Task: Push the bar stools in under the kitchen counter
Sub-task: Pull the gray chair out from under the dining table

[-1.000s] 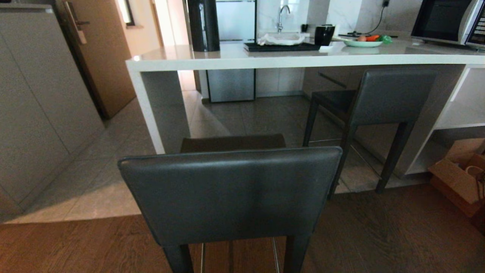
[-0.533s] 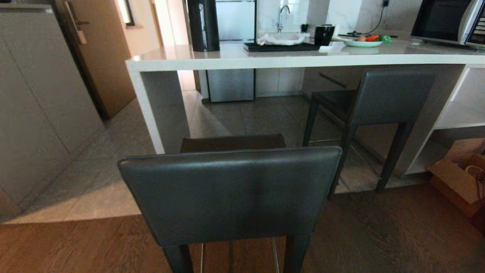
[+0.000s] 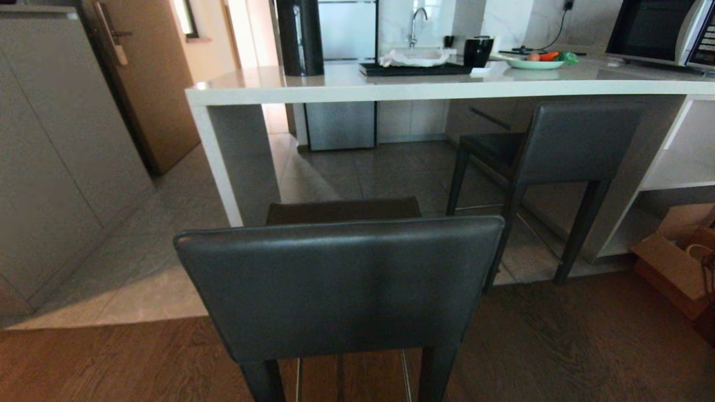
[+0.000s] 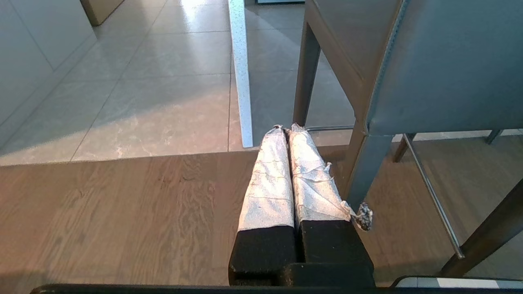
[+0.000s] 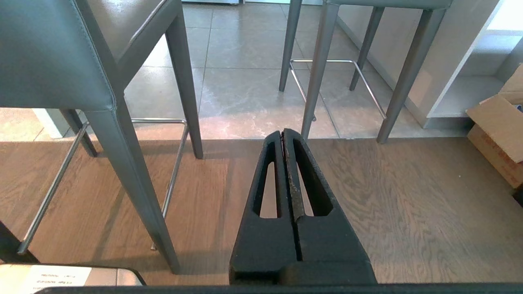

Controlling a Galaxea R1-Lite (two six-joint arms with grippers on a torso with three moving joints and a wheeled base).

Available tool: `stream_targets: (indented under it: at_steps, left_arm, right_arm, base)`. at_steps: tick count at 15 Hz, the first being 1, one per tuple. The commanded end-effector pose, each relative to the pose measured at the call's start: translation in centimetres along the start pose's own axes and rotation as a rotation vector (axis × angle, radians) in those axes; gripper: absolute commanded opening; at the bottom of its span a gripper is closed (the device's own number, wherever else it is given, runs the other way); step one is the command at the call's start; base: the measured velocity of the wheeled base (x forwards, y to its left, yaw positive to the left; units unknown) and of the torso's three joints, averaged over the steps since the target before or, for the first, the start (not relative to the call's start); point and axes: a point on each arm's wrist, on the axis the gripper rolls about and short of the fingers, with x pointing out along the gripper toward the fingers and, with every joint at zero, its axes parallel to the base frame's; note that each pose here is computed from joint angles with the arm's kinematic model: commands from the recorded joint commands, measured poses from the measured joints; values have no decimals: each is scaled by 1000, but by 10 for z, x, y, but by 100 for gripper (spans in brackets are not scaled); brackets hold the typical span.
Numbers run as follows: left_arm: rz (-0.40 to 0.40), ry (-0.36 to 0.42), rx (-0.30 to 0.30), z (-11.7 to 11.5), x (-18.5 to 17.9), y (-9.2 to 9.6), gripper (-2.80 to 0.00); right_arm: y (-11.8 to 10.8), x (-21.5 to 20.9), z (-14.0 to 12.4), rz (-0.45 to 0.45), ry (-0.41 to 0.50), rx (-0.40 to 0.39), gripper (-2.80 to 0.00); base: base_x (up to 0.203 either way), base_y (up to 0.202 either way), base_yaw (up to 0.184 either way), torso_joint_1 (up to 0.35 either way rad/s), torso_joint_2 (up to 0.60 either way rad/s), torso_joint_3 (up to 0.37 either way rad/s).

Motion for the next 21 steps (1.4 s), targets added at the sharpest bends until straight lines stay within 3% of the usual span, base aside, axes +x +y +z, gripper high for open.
stream_targets:
  at_steps: [1,5,21]
  left_arm:
    - [0,3,0,0,0,0,-280]
    - [0,1,-2,0,0,0,-280]
    - [0,1,-5,0,0,0,-280]
  right_arm:
    - [0,0,0,1,2,-1,-280]
    - [0,0,0,1,1,-1,-280]
    - [0,0,0,1,1,0,-280]
  base:
    - [0,0,0,0,0,0]
    - [-1,-45,1,2,1,1]
    - [0,-195,2,0,1,6]
